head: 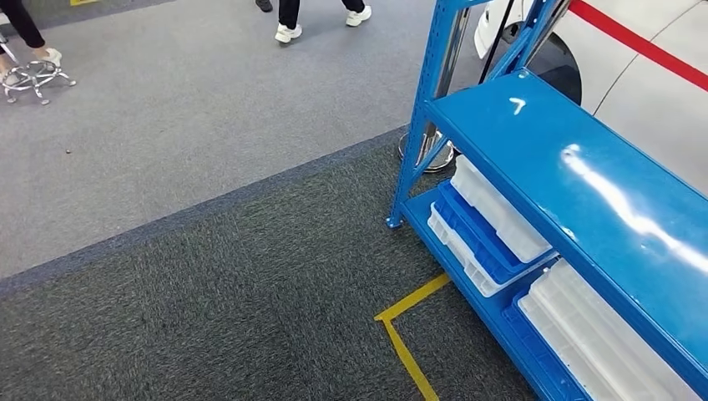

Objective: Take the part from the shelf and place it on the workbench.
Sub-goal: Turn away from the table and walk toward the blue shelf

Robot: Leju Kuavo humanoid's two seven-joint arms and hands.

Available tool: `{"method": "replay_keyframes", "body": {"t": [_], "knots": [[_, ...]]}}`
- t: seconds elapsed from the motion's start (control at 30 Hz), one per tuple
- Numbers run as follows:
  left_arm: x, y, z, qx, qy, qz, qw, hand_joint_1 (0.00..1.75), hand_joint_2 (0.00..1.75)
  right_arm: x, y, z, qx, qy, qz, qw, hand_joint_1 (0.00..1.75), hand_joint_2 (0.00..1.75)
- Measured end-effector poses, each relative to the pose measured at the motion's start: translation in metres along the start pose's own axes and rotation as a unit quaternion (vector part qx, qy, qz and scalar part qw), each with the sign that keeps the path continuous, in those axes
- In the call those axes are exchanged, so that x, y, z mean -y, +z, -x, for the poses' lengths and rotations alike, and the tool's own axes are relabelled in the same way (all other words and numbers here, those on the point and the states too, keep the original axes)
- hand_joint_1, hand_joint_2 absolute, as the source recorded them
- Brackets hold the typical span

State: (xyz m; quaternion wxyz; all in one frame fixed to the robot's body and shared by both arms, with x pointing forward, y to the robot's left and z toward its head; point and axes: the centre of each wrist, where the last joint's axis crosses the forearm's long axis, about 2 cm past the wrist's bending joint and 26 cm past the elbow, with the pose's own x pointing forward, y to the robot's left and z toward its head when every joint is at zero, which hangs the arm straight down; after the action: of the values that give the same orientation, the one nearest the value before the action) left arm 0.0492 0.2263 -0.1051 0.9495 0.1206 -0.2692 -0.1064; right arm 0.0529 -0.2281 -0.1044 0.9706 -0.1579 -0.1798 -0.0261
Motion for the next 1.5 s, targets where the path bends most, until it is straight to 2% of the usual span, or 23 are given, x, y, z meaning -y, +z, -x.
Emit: {"method": "replay_keyframes", "body": {"t": [0.37, 1.5], "knots": [[0.0003, 0.0018, 0.0042, -0.005, 0.000, 0.001, 1.000, 0.00, 0.00, 0.0013, -0.0003, 0.0009, -0.019, 0.003, 0.007, 1.000, 0.00, 0.00], [0.0012, 0.0015, 0.0029, 0.000, -0.006, 0.015, 1.000, 0.00, 0.00, -0.0047, 0.0018, -0.0017, -0.004, 0.029, -0.012, 1.000, 0.00, 0.00]]}}
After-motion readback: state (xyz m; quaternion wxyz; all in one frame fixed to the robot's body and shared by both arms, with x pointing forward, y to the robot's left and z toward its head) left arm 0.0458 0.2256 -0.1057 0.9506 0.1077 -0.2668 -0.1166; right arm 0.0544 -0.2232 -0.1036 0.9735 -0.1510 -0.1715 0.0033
